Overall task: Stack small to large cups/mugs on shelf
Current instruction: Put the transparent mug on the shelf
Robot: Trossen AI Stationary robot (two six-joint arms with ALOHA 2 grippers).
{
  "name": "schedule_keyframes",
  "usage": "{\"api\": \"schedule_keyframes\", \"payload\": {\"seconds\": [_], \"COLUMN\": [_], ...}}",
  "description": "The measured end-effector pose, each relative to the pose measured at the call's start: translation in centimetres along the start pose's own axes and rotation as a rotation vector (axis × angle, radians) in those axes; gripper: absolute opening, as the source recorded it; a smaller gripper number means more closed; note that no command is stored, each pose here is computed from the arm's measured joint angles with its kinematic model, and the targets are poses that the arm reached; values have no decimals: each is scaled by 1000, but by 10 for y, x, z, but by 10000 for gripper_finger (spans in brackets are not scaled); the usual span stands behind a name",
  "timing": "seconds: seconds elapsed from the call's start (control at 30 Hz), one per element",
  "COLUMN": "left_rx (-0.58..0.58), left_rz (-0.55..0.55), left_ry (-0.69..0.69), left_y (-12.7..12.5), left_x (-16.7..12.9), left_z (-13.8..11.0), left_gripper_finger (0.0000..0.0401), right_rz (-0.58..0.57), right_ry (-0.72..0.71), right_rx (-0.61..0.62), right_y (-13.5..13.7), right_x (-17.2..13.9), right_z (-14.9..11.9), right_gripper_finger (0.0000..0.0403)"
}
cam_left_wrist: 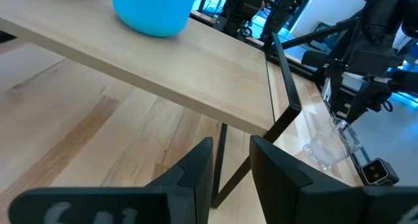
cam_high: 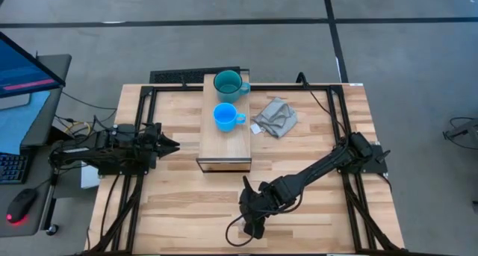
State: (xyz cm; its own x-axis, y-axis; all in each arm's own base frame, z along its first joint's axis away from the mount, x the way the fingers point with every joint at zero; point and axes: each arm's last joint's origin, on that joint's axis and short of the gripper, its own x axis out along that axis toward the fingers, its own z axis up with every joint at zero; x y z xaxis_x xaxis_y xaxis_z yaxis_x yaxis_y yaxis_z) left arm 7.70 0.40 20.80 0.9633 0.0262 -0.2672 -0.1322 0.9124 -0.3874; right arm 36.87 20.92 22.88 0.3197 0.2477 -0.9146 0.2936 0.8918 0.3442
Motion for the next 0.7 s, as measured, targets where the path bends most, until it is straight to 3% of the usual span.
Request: {"api": "schedule_keyframes", "payload": {"seconds": [0.3, 0.7], "left_rx": [0, 0], "left_rz": [16, 17], "left_ry": [-7, -7], "left_y": [0, 0], "left_x": [0, 0], "left_z": [0, 0], "left_gripper_finger": [90, 90], "right_rz": [27, 31], "right_ry": [35, 36], "right_rx": [1, -16], "right_y": [1, 0], "right_x": [0, 0], "right_z": [-1, 0], "right_gripper_finger": [124, 122]}}
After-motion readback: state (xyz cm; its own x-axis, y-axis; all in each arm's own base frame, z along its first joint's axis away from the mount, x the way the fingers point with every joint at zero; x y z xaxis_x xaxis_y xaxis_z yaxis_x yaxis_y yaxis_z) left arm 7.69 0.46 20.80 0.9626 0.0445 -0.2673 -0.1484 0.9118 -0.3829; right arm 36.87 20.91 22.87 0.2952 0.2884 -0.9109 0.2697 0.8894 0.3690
